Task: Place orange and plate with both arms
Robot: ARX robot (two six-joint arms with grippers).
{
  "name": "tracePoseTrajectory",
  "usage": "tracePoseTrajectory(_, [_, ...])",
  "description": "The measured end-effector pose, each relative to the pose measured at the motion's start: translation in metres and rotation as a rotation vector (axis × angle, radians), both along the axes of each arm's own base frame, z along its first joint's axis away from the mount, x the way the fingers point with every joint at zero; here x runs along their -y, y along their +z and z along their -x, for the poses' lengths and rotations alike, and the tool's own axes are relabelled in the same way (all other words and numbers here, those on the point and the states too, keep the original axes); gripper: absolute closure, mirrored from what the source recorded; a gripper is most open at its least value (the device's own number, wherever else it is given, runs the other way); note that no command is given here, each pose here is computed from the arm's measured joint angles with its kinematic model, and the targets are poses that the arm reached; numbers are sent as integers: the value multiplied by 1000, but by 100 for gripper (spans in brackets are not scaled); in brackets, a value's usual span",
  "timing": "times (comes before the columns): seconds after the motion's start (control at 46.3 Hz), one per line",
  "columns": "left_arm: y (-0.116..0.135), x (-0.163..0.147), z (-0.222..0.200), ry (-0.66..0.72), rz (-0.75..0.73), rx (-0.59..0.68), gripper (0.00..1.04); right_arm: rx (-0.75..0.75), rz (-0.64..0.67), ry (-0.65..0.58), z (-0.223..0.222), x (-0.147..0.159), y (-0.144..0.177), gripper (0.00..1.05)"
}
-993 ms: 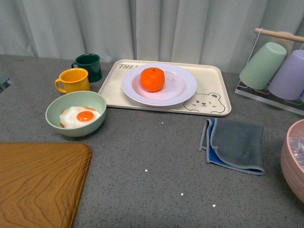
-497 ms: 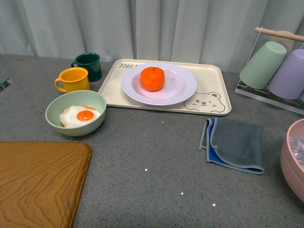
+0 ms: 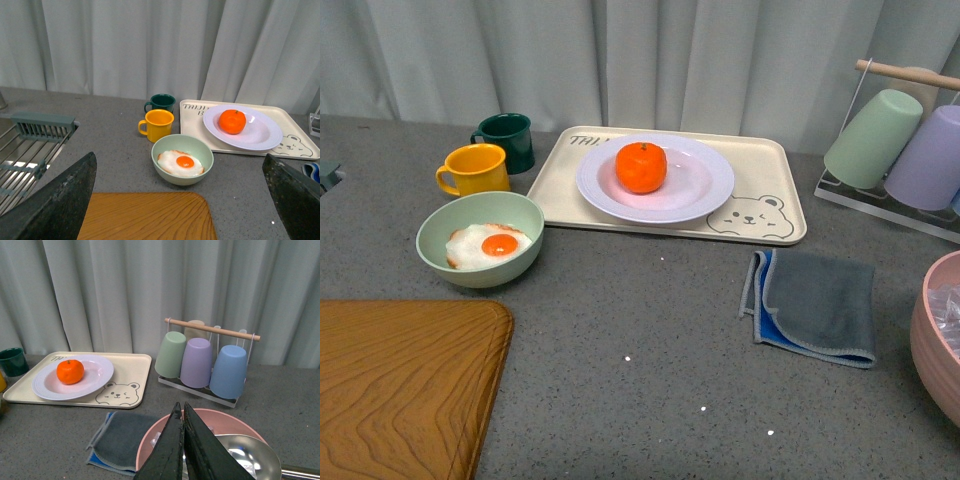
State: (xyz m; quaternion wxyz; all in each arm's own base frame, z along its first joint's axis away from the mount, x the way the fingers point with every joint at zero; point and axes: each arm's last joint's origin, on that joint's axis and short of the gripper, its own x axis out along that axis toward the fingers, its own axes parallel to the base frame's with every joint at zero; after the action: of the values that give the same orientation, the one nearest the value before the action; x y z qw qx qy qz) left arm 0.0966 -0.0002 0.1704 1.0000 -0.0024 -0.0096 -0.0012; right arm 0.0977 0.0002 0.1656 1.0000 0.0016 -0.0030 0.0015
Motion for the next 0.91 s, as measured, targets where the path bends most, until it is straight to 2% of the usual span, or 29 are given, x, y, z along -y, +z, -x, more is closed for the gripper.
tracePoseTrajectory(0.108, [0,0,0,0,0,0,7,-3,1,0,0,0,0,103])
tracePoseTrajectory(0.151, [0,0,0,0,0,0,7,-3,1,0,0,0,0,99])
tracePoseTrajectory(0.41, [0,0,0,0,0,0,7,-3,1,0,0,0,0,58])
tracePoseTrajectory(0.561, [0,0,0,0,0,0,7,-3,1,0,0,0,0,25])
tracePoseTrajectory(0.669, [0,0,0,0,0,0,7,-3,1,0,0,0,0,9])
tracePoseTrajectory(0.907, [0,0,0,0,0,0,7,-3,1,0,0,0,0,9])
